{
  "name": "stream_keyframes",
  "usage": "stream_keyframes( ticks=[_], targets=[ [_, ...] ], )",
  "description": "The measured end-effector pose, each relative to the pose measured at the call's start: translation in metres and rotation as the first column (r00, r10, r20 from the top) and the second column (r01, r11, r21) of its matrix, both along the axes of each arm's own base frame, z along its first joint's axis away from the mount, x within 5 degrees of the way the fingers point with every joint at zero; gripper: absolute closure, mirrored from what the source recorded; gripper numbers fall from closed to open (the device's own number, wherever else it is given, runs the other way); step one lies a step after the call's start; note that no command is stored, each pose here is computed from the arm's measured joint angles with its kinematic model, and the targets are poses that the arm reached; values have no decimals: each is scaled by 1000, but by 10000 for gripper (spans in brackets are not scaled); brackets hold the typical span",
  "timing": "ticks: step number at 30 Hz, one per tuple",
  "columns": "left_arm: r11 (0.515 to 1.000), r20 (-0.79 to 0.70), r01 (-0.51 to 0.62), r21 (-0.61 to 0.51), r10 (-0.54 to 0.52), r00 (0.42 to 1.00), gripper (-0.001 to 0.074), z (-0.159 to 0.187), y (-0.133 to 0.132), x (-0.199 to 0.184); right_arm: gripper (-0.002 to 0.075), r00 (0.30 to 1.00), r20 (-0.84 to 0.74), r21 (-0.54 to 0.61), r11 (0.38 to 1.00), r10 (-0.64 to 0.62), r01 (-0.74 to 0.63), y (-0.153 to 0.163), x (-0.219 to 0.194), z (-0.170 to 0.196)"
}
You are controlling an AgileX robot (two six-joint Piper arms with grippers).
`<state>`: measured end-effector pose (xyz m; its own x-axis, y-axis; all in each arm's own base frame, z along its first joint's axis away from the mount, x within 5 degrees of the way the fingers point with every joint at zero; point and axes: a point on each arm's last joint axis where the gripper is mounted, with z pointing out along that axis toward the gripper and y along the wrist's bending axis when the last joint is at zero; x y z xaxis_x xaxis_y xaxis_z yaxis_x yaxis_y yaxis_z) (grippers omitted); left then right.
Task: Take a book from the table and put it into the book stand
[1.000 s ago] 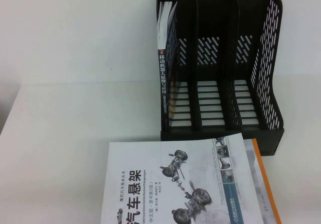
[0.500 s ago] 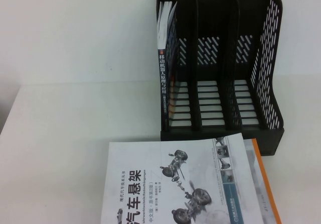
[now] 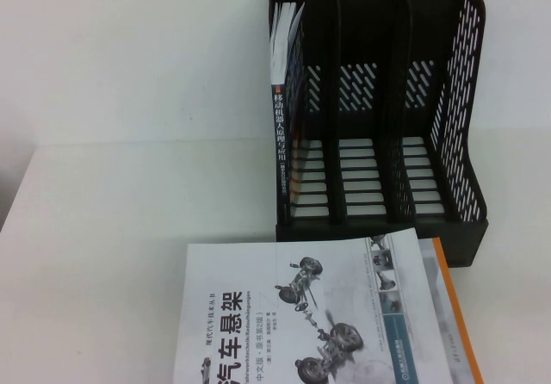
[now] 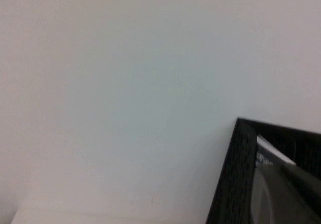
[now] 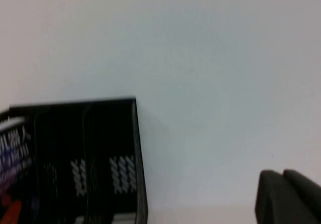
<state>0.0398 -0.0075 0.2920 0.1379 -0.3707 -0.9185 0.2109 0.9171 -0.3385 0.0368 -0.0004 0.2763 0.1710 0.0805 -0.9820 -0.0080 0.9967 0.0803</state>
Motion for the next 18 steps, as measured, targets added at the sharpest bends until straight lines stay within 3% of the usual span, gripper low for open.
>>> stream_keyframes(
  ticks=[5, 12, 14, 18],
  targets=[
    [996, -217, 55, 64, -39, 975, 738, 25, -7, 18, 729, 942, -334, 52, 999, 29, -12, 2, -2, 19],
    [990, -478, 107, 96, -48, 877, 738, 26, -15, 64, 729, 805, -576, 178, 983, 142, -46, 11, 27, 38],
    [989, -542, 116, 93, -47, 839, 738, 18, -17, 76, 729, 738, -650, 194, 979, 181, -69, 15, 39, 36],
    [986, -715, 164, 16, -103, 692, 738, 3, -25, 98, 729, 580, -774, 213, 967, 253, -138, 22, 63, 23]
  ],
)
